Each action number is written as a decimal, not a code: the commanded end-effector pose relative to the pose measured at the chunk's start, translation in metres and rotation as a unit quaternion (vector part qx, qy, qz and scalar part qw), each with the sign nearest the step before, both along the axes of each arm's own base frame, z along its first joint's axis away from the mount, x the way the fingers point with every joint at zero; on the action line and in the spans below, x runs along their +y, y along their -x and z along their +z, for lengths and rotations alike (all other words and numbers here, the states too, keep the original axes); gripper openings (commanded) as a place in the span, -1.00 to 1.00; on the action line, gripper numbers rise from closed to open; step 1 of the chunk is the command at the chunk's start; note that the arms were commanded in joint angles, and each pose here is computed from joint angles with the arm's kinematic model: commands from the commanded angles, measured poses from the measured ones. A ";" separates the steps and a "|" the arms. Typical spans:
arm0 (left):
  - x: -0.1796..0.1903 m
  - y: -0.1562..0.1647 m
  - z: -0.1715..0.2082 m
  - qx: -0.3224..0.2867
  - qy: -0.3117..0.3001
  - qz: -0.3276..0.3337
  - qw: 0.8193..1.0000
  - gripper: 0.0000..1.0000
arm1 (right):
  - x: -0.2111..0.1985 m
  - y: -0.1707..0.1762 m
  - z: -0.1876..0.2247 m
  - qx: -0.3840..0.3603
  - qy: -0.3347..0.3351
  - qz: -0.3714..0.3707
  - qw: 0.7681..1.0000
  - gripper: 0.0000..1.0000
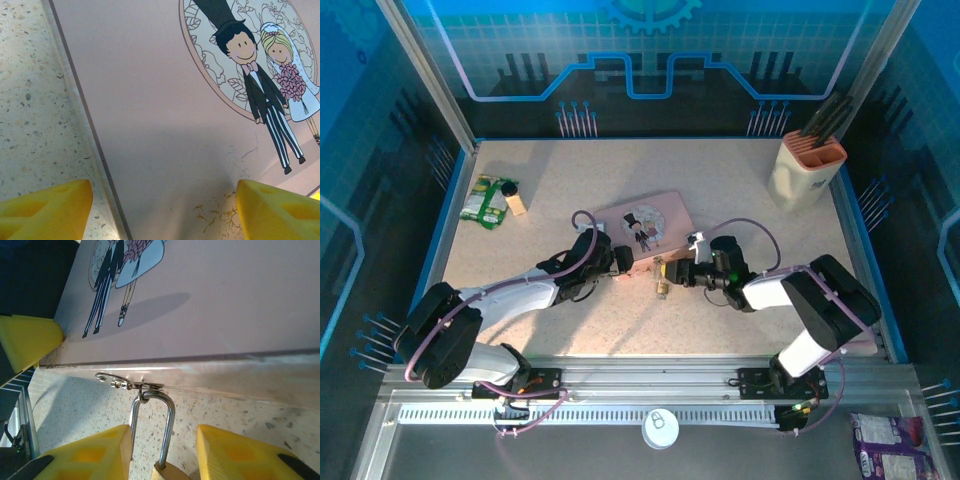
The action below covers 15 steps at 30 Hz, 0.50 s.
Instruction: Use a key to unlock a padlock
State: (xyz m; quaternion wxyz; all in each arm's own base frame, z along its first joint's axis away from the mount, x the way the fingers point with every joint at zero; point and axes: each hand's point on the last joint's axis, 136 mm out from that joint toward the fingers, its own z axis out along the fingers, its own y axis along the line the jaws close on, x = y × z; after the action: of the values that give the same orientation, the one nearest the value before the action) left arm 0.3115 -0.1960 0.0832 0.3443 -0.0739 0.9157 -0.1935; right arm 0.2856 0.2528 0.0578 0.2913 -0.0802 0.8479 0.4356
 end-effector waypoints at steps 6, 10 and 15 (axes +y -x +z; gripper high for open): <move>0.017 0.027 -0.033 0.060 -0.045 0.001 0.997 0.51 | 0.017 -0.004 0.000 -0.009 -0.023 0.005 1.000 -0.28; 0.018 0.027 -0.032 0.059 -0.044 0.002 0.997 0.51 | 0.019 -0.003 -0.005 -0.005 -0.020 0.006 1.000 -0.34; 0.017 0.027 -0.031 0.057 -0.039 0.004 0.998 0.51 | 0.021 -0.002 -0.009 -0.004 -0.015 0.005 1.000 -0.42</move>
State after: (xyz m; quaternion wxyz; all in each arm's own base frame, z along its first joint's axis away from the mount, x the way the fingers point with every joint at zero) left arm 0.3104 -0.1952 0.0830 0.3425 -0.0821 0.9150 -0.1966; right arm 0.2859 0.2665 0.0497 0.2916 -0.0794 0.8409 0.4489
